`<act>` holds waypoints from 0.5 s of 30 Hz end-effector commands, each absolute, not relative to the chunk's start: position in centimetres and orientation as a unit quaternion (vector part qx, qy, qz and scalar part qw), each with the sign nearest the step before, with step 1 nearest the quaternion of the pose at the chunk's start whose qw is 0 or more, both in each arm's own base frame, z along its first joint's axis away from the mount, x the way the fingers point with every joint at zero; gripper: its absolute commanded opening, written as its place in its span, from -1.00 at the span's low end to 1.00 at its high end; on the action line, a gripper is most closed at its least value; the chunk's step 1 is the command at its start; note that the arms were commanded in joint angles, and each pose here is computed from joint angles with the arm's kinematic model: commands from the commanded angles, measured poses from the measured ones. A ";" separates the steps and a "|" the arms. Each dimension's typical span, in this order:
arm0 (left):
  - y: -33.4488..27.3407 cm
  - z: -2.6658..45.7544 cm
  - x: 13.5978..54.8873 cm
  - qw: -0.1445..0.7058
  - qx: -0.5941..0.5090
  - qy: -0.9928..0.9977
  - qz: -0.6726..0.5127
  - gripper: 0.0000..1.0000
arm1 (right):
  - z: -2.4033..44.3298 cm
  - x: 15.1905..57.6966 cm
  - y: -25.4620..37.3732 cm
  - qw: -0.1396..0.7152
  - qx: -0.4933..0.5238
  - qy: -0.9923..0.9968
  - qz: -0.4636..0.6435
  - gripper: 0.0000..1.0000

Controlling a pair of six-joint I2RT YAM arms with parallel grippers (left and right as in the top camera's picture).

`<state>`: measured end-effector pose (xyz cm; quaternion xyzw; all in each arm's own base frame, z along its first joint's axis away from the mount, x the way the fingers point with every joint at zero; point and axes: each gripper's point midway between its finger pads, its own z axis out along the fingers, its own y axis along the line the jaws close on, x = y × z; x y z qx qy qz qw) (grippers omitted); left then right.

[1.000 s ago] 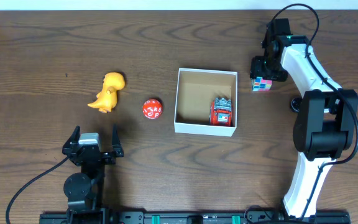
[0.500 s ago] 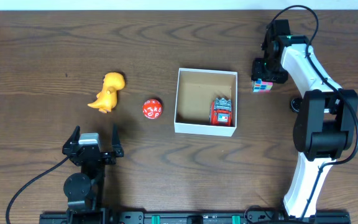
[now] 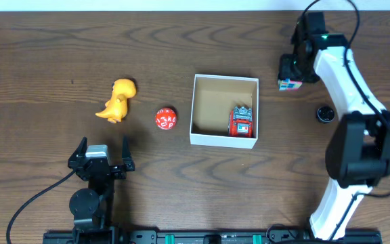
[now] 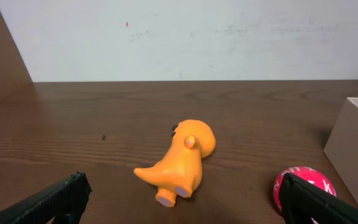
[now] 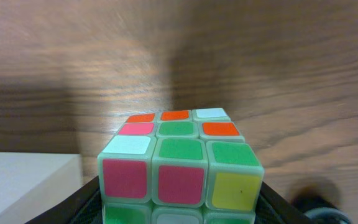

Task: Pack container
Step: 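Lower right gripper and grasp the Rubik's cube, then carry the Rubik's cube over the box and lower it inside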

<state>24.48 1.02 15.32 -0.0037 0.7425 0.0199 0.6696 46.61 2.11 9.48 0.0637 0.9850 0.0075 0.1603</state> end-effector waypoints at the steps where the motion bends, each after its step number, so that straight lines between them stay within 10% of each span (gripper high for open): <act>1: 0.8 13.8 24.4 0.653 0.000 0.758 0.013 0.96 | 14.6 47.2 3.3 0.221 0.051 0.974 0.014 -0.15; 15: 0.8 13.8 24.4 0.653 0.000 0.758 0.014 0.96 | 24.1 46.0 9.3 0.336 -0.006 0.940 0.053 -0.17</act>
